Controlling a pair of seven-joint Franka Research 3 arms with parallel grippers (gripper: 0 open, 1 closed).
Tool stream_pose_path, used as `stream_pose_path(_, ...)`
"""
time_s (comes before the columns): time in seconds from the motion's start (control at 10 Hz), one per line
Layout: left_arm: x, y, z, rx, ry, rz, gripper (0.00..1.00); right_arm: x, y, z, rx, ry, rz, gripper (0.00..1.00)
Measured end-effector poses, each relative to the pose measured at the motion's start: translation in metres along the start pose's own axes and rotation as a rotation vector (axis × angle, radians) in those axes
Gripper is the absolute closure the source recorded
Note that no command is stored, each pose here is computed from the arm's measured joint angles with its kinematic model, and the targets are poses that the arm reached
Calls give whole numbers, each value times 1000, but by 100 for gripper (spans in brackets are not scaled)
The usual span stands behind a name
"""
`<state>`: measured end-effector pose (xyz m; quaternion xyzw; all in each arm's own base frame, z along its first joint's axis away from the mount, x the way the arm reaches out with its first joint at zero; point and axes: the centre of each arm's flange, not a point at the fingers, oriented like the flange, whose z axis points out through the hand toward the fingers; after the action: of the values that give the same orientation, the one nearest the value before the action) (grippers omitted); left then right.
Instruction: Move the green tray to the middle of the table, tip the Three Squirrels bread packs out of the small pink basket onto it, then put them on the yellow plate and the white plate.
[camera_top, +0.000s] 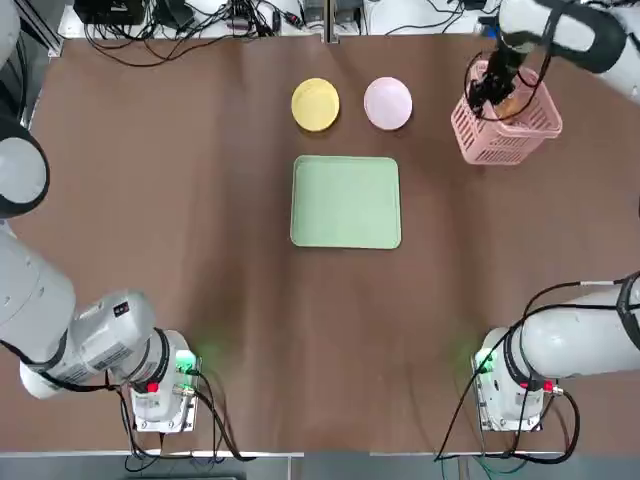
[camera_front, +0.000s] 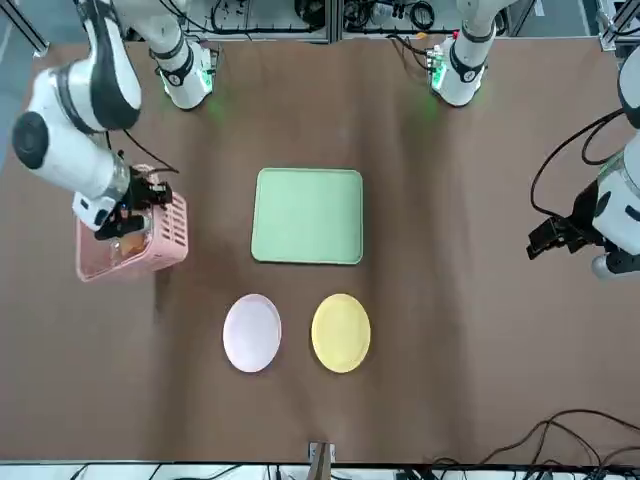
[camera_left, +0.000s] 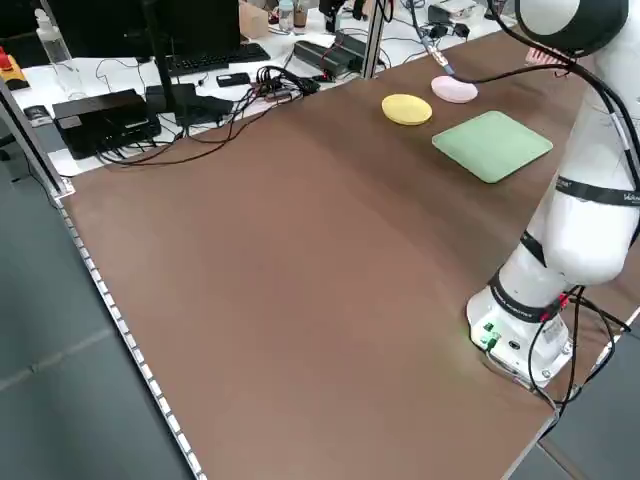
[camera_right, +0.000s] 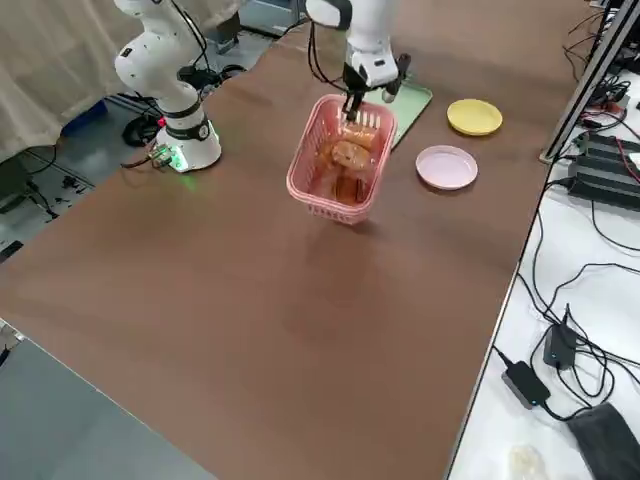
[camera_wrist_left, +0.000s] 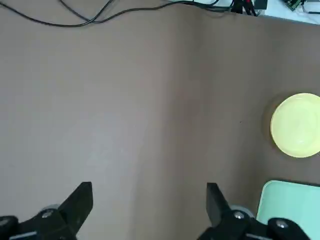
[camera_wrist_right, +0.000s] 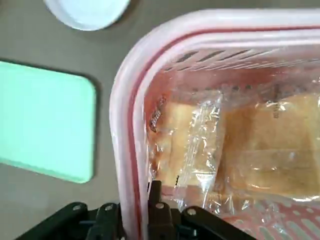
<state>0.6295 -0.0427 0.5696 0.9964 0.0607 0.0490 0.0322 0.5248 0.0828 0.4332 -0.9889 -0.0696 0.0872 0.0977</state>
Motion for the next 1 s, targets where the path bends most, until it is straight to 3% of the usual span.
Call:
stream_pose_path(0.4,0,-1,0,-6,-1,37,0,-8,-82,-5,313,11,-7,93)
stream_pose_path(0.7,1,-4,0,-22,-4,90,0,-10,-163,11,471,87,-24,93)
stream_pose_path(1.0,1,-6,0,-22,-4,90,0,-10,-213,36,596,119,25,93)
